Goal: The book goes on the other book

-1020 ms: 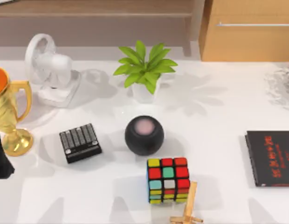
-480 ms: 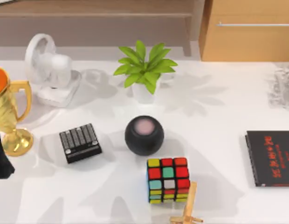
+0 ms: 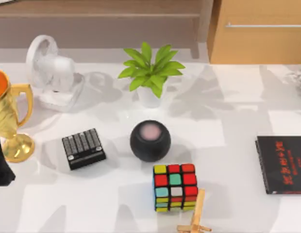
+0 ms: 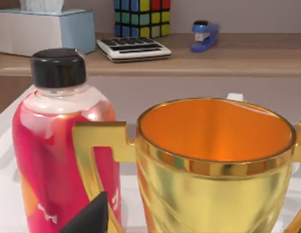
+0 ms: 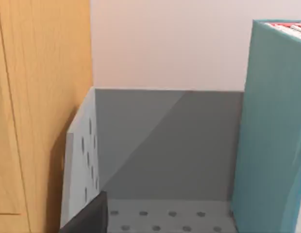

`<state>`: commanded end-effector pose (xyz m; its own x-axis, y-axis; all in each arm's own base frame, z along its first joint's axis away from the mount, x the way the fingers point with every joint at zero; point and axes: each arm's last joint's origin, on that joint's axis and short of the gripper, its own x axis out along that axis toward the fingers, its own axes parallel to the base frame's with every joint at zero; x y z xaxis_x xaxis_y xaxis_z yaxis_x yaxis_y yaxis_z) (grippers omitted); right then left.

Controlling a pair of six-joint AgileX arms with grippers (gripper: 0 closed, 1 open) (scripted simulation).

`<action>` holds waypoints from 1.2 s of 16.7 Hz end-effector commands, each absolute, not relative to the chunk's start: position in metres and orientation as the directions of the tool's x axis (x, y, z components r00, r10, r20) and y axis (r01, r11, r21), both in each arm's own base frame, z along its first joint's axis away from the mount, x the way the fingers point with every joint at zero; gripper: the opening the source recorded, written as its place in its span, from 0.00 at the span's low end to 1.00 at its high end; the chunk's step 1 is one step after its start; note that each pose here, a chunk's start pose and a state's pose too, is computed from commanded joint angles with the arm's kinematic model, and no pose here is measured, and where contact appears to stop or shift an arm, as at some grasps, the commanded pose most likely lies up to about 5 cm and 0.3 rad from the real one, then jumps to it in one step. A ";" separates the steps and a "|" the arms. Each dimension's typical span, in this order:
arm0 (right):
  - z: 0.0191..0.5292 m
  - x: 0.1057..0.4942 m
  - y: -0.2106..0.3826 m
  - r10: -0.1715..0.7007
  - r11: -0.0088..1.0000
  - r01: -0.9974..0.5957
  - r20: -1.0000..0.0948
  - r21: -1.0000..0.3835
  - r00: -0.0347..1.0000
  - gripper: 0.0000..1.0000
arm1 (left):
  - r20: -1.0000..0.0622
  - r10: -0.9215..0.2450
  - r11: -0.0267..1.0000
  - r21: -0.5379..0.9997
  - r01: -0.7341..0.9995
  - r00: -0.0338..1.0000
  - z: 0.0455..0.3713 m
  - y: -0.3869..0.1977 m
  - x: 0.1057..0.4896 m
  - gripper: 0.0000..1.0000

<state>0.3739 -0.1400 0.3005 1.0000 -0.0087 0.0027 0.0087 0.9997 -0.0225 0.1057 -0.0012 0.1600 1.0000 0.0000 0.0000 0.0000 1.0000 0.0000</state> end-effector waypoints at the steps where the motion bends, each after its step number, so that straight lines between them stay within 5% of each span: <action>1: 0.290 0.389 -0.153 -0.008 1.000 0.008 -0.001 -0.021 1.000 1.00 | 0.000 0.000 1.000 0.000 0.000 1.000 0.160 -0.001 0.106 1.00; 6: 0.253 0.429 -0.196 -0.007 1.000 0.007 -0.005 -0.021 1.000 1.00 | 0.000 0.000 1.000 0.000 0.000 1.000 0.160 -0.001 0.106 1.00; 20: 0.249 0.460 -0.201 -0.007 1.000 0.007 -0.004 -0.021 1.000 1.00 | 0.000 0.000 1.000 0.000 0.000 1.000 0.160 -0.001 0.106 1.00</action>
